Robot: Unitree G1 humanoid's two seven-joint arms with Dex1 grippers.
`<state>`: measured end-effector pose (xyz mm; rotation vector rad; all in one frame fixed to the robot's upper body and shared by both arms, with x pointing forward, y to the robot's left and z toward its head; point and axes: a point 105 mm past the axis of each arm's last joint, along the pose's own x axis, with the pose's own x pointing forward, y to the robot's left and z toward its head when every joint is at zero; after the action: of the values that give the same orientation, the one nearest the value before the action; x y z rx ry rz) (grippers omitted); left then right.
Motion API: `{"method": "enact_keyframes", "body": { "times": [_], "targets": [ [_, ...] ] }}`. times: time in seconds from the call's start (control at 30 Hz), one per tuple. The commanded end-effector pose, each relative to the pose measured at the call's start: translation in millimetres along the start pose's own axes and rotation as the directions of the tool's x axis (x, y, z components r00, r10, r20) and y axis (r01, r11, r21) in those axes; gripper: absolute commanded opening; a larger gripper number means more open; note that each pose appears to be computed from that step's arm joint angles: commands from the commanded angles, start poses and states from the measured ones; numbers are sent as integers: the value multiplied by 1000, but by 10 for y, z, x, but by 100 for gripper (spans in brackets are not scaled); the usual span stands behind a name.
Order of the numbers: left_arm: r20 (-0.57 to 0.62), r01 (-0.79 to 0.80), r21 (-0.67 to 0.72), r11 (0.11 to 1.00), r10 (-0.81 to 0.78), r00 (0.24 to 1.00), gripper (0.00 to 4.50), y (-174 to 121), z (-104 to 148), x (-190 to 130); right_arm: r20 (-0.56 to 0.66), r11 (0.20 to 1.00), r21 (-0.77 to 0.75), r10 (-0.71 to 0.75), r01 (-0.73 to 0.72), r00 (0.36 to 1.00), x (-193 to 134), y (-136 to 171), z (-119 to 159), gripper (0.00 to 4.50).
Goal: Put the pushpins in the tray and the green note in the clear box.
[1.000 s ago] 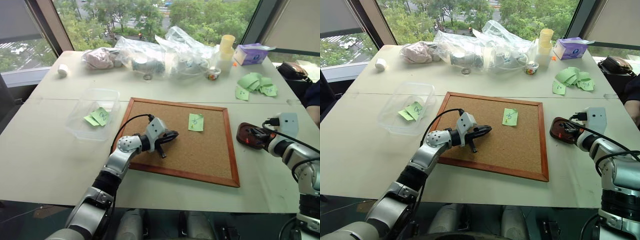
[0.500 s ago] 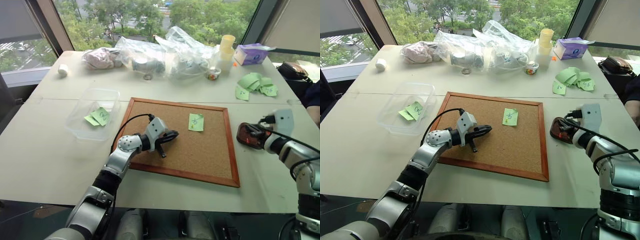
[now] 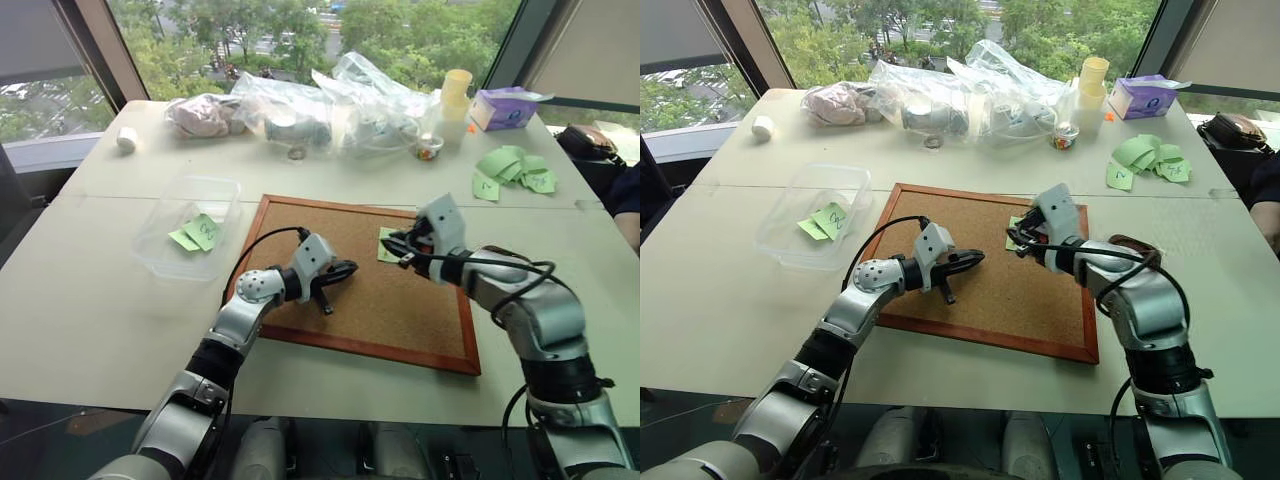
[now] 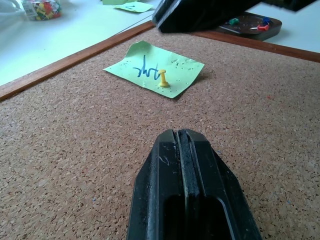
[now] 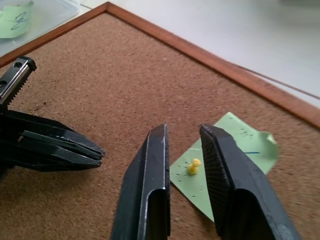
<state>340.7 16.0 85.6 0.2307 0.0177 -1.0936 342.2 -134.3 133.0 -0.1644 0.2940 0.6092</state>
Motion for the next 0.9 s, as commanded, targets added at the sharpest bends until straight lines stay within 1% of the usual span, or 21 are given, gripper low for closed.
{"method": "enact_keyframes", "body": {
  "times": [0.03,0.17,0.47,0.7,0.77,0.8,0.9],
  "targets": [
    [-82,-49,-30,998,46,996,0,42,-237,-106,35,999,-46,-1,2,999,80,9,85,96],
    [-84,-57,-33,998,54,995,0,34,-242,-122,9,998,-60,-14,15,1000,147,-31,-4,96],
    [-85,-59,-37,998,56,995,0,13,-249,-137,4,997,-65,-52,52,999,143,-153,-39,96],
    [-87,-54,-36,998,50,995,0,11,-249,-126,-39,998,-46,-34,32,999,178,-108,-202,96],
    [-88,-55,-37,998,51,995,0,15,-253,-131,-38,998,-45,-34,33,999,175,-105,-207,45],
    [-88,-56,-39,998,52,995,0,17,-255,-135,-36,999,-44,-33,32,999,171,-101,-202,7],
    [-91,-57,-41,998,53,994,0,20,-264,-143,-18,998,-47,-33,32,999,161,-96,-160,7]
  ]
}}
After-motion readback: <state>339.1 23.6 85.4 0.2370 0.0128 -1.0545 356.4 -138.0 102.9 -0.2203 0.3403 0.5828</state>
